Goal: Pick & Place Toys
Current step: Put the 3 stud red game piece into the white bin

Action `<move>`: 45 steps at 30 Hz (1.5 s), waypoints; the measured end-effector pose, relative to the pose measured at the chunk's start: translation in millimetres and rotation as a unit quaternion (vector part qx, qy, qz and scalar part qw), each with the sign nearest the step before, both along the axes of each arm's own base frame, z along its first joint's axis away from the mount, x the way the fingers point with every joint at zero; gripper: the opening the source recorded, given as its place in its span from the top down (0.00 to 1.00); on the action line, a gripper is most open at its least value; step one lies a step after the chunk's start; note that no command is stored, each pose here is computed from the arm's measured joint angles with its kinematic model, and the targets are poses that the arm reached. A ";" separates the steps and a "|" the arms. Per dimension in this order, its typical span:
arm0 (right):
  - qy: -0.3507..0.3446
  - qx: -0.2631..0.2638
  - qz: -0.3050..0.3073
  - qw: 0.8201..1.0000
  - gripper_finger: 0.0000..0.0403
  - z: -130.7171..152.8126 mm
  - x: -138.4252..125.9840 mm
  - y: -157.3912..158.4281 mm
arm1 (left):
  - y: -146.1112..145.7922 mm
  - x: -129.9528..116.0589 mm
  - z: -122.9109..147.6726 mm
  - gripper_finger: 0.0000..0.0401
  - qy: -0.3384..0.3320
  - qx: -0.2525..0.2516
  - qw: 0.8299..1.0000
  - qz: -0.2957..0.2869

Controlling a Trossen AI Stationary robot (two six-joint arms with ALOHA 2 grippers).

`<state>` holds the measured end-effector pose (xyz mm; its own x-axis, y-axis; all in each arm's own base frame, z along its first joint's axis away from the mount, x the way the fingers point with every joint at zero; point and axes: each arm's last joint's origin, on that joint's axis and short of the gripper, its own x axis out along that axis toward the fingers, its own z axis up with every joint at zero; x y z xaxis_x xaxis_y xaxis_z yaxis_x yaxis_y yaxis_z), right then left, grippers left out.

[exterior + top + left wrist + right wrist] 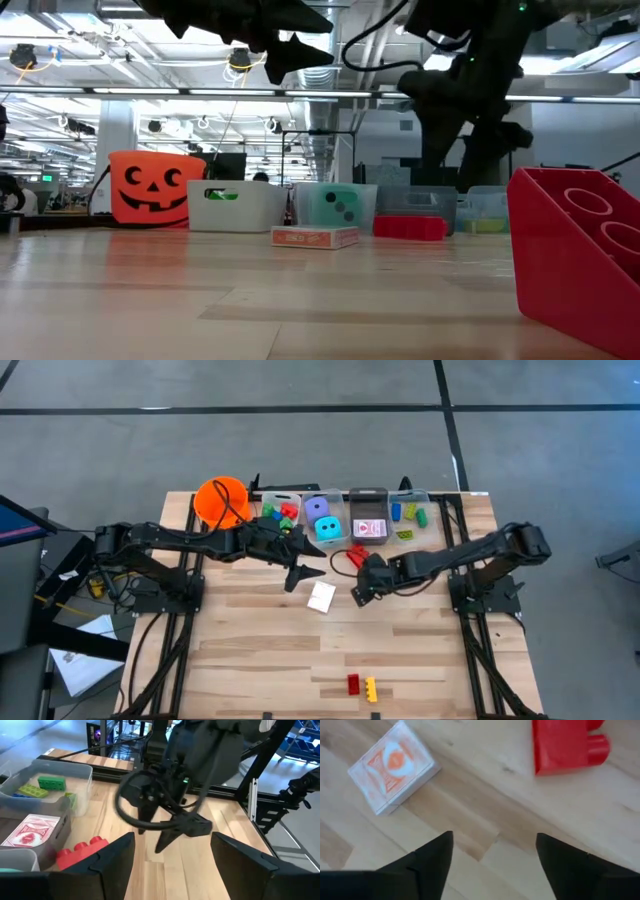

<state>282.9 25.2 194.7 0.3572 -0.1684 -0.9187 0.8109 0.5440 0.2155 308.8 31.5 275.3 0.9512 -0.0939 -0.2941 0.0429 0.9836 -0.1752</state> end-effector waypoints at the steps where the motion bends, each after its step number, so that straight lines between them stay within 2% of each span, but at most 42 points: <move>1: 0.001 -0.002 0.000 1.000 0.30 0.7 -0.3 -2.8 | 0.0 0.0 0.0 0.36 0.000 0.000 1.000 0.000; 9: 0.021 -0.026 0.021 0.999 0.07 -2.7 1.8 -29.8 | -0.1 0.0 0.0 0.37 0.000 -0.001 1.000 0.000; 12: 0.034 -0.019 0.021 0.999 0.02 -7.1 2.3 -42.7 | -0.1 0.0 0.0 0.37 0.002 -0.023 1.000 0.007; 16: 0.042 -0.012 0.015 0.999 0.04 -9.7 1.6 -59.5 | -0.2 -0.5 -1.6 0.38 0.014 -0.049 0.999 0.015; 23: 0.048 -0.027 0.018 0.998 0.03 -9.2 -1.9 -83.8 | -0.7 -0.6 -2.2 0.38 0.017 -0.052 0.998 0.015; 30: 0.051 -0.034 0.019 0.998 0.02 -9.1 -4.6 -97.4 | -4.4 -0.3 -2.1 0.39 0.017 -0.052 0.998 0.009; 36: 0.017 -0.021 0.046 0.999 0.02 -7.2 -0.6 -105.1 | -7.9 0.0 -2.2 0.39 0.017 -0.052 0.998 0.004; 40: 0.017 -0.022 0.044 0.999 0.02 -7.1 -2.0 -110.2 | -8.0 0.0 -2.1 0.39 0.017 -0.052 0.998 0.003; 45: -0.004 0.030 0.057 0.998 0.02 -10.1 -1.8 -118.4 | -7.9 0.0 -2.1 0.40 0.020 -0.074 0.997 0.011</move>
<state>281.1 -93.1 184.6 0.3777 -0.0703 -0.9233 0.7427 0.6185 0.2567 308.8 23.6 273.1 0.9414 -0.1190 -0.3155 0.0125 0.9473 -0.3201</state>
